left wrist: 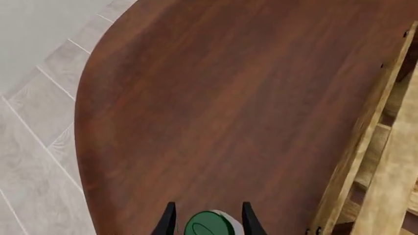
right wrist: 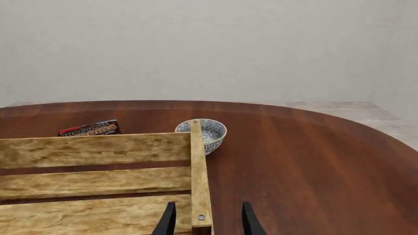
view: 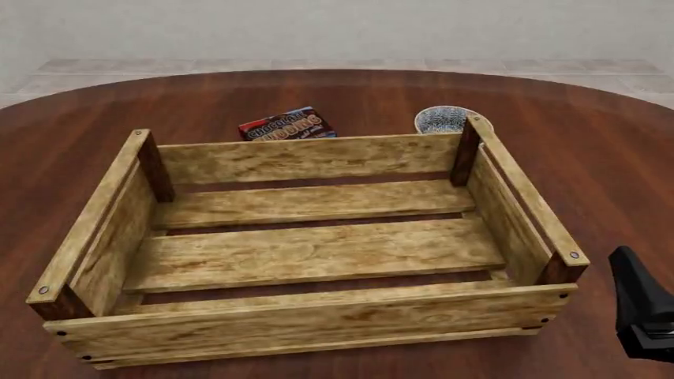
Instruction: Pick up the salad dressing and put it in the tray.
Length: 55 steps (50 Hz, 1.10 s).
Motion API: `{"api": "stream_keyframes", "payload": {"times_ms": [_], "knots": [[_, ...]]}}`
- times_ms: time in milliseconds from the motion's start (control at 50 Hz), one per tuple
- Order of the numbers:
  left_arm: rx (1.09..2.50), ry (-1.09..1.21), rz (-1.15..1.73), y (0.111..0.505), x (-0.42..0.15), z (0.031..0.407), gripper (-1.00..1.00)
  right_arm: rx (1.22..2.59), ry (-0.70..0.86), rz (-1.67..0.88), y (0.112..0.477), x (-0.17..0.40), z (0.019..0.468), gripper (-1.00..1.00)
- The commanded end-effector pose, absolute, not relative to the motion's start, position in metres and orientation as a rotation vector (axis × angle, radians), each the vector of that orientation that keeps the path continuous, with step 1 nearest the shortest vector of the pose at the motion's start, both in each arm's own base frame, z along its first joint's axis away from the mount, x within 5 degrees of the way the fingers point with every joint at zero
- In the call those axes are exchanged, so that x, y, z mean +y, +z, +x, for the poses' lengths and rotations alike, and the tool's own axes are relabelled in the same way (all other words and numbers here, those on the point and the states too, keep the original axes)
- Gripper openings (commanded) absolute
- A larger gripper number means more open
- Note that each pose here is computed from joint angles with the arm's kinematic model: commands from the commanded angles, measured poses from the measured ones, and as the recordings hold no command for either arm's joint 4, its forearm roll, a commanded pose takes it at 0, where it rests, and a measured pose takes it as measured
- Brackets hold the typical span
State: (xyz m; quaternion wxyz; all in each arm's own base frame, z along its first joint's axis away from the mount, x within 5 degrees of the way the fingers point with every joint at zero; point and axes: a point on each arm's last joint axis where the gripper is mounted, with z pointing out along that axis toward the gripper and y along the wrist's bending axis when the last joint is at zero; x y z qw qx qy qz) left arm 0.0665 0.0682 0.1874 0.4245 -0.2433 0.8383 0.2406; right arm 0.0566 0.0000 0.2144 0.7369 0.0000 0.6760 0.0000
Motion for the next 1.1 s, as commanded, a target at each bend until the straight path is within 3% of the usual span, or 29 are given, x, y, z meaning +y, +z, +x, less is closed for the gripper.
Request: {"api": "stream_keyframes", "payload": {"times_ms": [20, 60, 80, 500, 1100], "knots": [[2.123, 0.605, -0.626, 0.176, 0.073, 0.068, 1.00, 1.484, 0.000, 0.000, 0.214, 0.000, 0.057, 1.00], [2.126, 0.598, -0.636, 0.173, 0.074, 0.069, 1.00, 1.485, 0.000, 0.000, 0.214, 0.000, 0.057, 1.00], [2.124, 0.595, -0.636, 0.173, 0.073, 0.069, -1.00, 1.485, 0.000, 0.000, 0.214, 0.000, 0.057, 1.00], [2.095, 0.576, -0.595, 0.188, 0.062, 0.064, -1.00, 1.484, 0.000, 0.000, 0.214, 0.000, 0.057, 1.00], [1.856, 0.614, -0.430, 0.292, 0.049, 0.061, -1.00, 1.485, 0.000, 0.000, 0.214, 0.000, 0.057, 1.00]]}}
